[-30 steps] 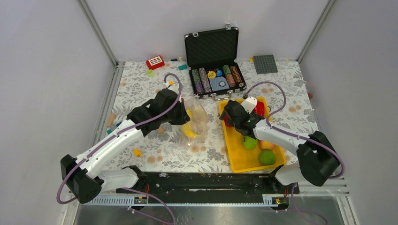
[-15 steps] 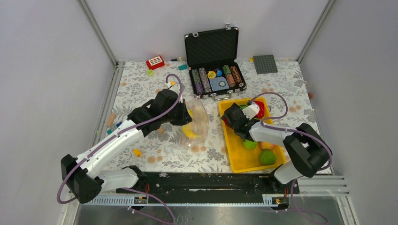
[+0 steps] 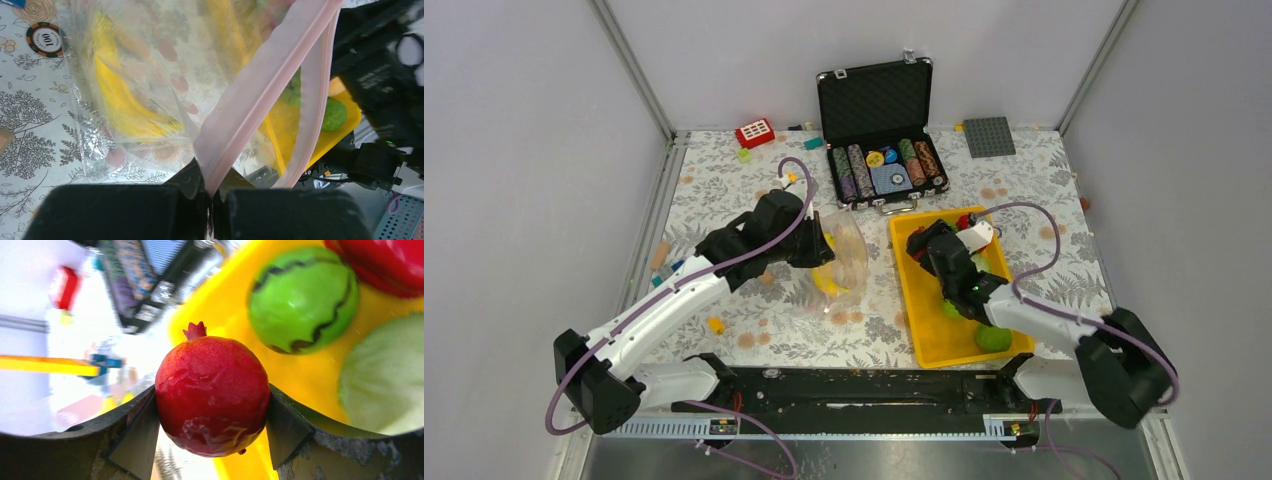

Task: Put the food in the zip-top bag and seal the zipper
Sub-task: Pick up the fake fruit from the bin, then place the fake fruit in the zipper food storage bag.

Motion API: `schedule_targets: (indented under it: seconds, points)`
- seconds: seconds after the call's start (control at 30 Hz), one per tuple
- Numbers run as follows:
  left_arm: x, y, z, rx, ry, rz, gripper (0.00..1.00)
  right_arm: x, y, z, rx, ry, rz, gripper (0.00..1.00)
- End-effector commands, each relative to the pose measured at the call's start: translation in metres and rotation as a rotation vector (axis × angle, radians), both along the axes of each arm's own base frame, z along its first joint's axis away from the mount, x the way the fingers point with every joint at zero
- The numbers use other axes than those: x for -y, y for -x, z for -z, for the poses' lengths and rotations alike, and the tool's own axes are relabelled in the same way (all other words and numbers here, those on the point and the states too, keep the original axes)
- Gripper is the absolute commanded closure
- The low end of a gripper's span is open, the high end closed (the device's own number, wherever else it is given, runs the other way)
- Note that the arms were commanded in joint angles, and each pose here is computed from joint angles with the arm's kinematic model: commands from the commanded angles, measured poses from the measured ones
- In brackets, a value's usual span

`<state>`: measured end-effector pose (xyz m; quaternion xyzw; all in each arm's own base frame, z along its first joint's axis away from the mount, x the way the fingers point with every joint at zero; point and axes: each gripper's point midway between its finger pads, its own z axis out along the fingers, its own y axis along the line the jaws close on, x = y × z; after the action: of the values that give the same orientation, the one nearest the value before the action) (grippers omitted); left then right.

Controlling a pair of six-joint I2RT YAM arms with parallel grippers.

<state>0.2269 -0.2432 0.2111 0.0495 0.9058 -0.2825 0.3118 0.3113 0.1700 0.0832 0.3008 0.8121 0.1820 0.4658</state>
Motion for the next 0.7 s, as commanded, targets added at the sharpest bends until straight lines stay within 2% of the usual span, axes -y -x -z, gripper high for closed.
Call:
schedule_targets:
  seconds: [0.0, 0.13, 0.3, 0.4, 0.67]
  points:
    - [0.008, -0.003, -0.006, 0.022, 0.046, 0.017, 1.00, -0.010, -0.005, -0.075, 0.233, -0.013, -0.137, 0.51]
    - [0.010, -0.004, -0.006, 0.021, 0.050, 0.020, 1.00, -0.053, 0.018, -0.129, 0.439, -0.044, -0.475, 0.52]
    - [0.010, -0.003, -0.007, 0.022, 0.054, 0.022, 1.00, -0.107, 0.070, -0.197, 0.673, -0.183, -0.897, 0.52]
    - [0.008, -0.003, -0.007, 0.024, 0.054, 0.015, 1.00, -0.119, 0.093, -0.220, 0.751, -0.231, -1.041, 0.54]
    - [0.010, -0.003, -0.002, 0.008, 0.048, 0.013, 1.00, -0.140, 0.136, -0.255, 0.858, -0.282, -1.266, 0.53]
